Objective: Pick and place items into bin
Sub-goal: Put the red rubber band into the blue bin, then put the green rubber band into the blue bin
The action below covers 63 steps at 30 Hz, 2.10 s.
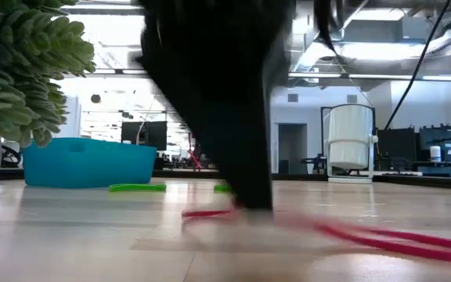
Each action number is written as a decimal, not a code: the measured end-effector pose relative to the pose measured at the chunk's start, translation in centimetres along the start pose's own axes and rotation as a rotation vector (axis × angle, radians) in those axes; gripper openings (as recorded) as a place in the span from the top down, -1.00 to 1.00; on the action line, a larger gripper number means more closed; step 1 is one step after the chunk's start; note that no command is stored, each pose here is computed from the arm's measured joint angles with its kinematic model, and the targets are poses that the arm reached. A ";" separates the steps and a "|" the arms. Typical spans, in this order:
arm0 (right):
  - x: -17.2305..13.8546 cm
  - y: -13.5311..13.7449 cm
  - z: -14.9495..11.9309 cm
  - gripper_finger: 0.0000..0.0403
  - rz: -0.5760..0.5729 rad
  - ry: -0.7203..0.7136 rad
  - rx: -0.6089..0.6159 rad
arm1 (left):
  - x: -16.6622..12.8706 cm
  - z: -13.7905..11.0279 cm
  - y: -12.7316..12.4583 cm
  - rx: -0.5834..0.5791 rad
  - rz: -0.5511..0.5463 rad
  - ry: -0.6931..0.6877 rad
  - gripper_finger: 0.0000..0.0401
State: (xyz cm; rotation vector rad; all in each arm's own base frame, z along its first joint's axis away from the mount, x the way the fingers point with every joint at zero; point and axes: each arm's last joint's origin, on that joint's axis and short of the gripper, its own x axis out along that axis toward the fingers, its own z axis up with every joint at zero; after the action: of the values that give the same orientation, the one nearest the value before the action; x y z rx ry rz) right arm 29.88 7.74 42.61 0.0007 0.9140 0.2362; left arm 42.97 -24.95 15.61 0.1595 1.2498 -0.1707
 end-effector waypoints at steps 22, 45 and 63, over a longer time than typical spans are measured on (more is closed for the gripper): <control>0.1 2.2 -1.1 0.38 0.035 0.089 -0.042 | -20.1 -6.7 9.2 -0.293 0.581 0.018 1.00; 0.4 4.7 -1.5 0.38 -0.052 0.082 -0.134 | -13.9 -26.7 17.5 -0.796 0.450 -0.143 1.00; 3.7 0.1 0.5 0.38 -0.200 0.079 -0.157 | -10.7 -28.3 18.3 -0.767 0.421 -0.139 0.68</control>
State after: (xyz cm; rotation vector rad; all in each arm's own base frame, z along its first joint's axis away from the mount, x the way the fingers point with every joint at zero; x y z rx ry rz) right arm 32.39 8.62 40.03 -0.2455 0.9648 0.1220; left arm 17.40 -0.64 17.58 -0.2521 1.0425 0.6485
